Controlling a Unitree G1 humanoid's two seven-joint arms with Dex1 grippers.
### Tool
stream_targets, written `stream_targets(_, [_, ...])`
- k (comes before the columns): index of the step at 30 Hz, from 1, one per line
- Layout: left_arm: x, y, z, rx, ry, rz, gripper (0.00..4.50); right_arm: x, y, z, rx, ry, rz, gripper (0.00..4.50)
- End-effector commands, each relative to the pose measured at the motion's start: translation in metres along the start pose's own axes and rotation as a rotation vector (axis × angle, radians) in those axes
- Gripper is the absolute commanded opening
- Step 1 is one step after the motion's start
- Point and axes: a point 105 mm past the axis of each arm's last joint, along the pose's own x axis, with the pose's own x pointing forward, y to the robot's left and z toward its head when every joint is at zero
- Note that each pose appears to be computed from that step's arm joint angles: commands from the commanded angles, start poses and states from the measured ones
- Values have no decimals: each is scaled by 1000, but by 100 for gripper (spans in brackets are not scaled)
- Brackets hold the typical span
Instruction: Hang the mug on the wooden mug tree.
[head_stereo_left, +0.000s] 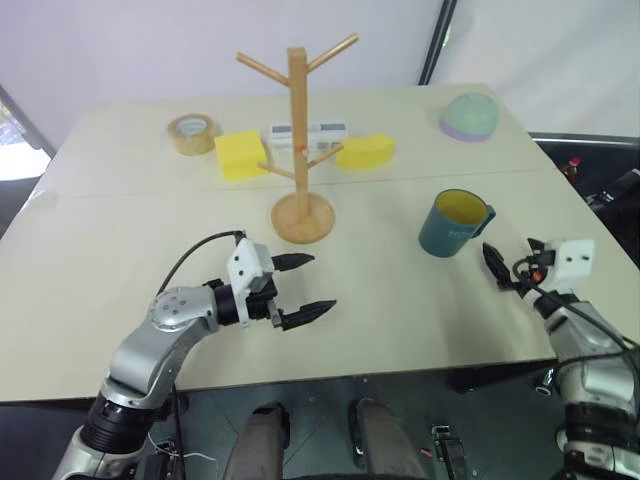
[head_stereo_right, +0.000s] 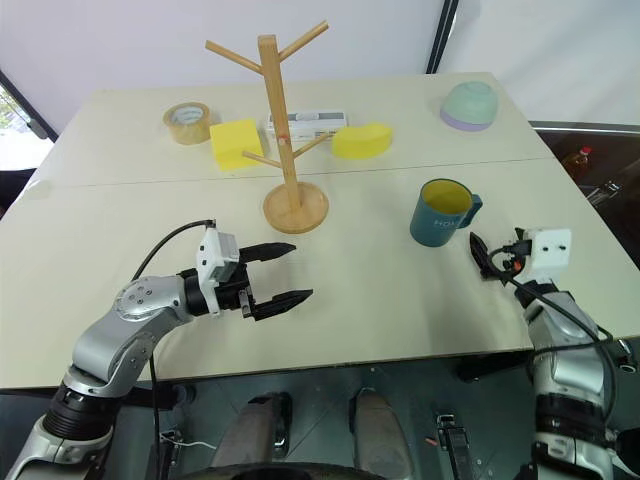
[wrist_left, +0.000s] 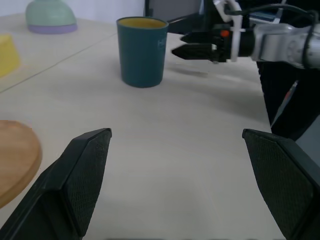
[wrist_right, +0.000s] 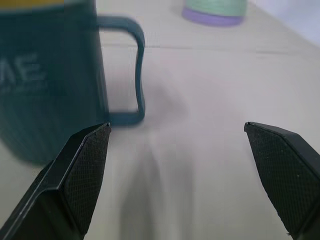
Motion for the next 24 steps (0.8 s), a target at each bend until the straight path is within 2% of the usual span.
stream_targets(1, [-1, 0, 6, 23, -16, -12, 450, 11, -3, 7, -37, -7, 0, 444])
stream_targets(10, [-9, 3, -2, 25, -7, 15, 450, 35, -4, 17, -68, -16, 43, 444])
stream_targets(24, [-10, 4, -3, 36, -8, 32, 450, 50, 2, 25, -51, -66, 111, 444])
